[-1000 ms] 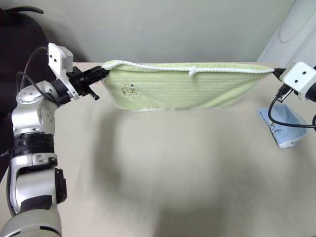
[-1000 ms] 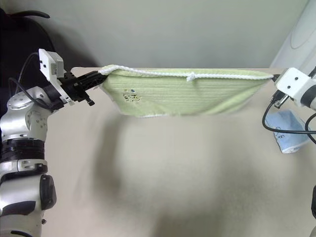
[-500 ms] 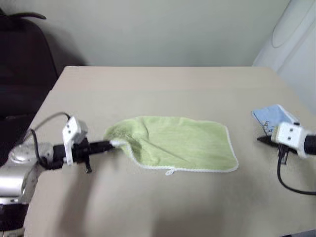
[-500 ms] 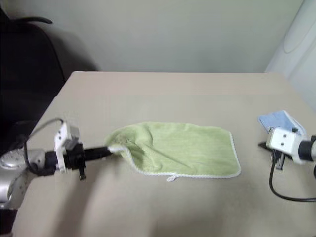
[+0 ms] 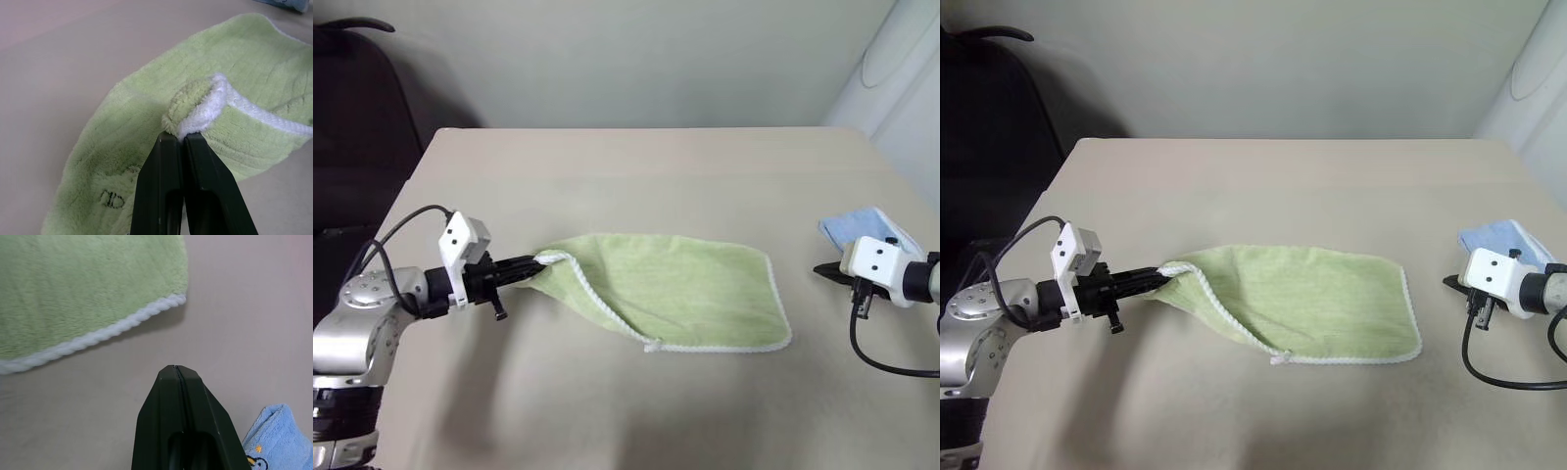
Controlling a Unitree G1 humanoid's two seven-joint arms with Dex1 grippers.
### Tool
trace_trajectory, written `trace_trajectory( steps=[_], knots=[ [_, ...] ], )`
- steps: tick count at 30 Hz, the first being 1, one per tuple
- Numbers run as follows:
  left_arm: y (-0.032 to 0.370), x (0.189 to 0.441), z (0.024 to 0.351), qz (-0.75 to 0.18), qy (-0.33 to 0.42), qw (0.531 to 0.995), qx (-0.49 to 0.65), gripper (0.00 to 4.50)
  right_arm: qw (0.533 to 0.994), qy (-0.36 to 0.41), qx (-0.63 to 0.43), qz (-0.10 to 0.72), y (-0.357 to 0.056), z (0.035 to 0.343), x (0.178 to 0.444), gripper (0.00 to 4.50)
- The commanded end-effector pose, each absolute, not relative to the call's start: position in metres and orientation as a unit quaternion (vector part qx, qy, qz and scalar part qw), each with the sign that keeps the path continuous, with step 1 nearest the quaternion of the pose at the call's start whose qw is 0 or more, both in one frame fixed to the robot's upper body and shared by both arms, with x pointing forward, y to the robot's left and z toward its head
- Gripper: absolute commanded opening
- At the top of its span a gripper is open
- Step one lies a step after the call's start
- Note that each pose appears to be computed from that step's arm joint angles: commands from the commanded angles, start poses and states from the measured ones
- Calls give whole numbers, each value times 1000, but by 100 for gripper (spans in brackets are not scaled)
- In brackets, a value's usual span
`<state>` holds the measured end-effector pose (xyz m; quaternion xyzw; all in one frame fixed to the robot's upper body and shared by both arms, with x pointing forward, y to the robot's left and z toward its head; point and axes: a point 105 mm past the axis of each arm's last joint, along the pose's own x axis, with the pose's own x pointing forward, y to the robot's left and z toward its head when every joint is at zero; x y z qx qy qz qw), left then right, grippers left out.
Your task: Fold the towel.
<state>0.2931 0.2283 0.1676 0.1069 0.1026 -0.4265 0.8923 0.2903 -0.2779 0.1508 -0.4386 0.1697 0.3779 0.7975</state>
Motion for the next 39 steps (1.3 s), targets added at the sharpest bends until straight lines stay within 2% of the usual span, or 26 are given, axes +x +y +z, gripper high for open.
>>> trace_trajectory(
  steps=[1,10,12,20,39],
  knots=[
    [225,293,175,-428,90,891,123,0,796,175,-419,400,-268,151,282,80],
    [222,290,172,-434,97,888,120,0,774,180,-416,442,-252,149,268,399],
    [222,289,172,-435,99,887,119,0,765,184,-416,455,-249,148,263,445],
    [218,289,171,-442,103,884,114,0,720,195,-427,512,-231,134,249,445],
    [218,289,171,-442,103,884,114,0,717,195,-429,513,-231,132,250,445]
  ],
)
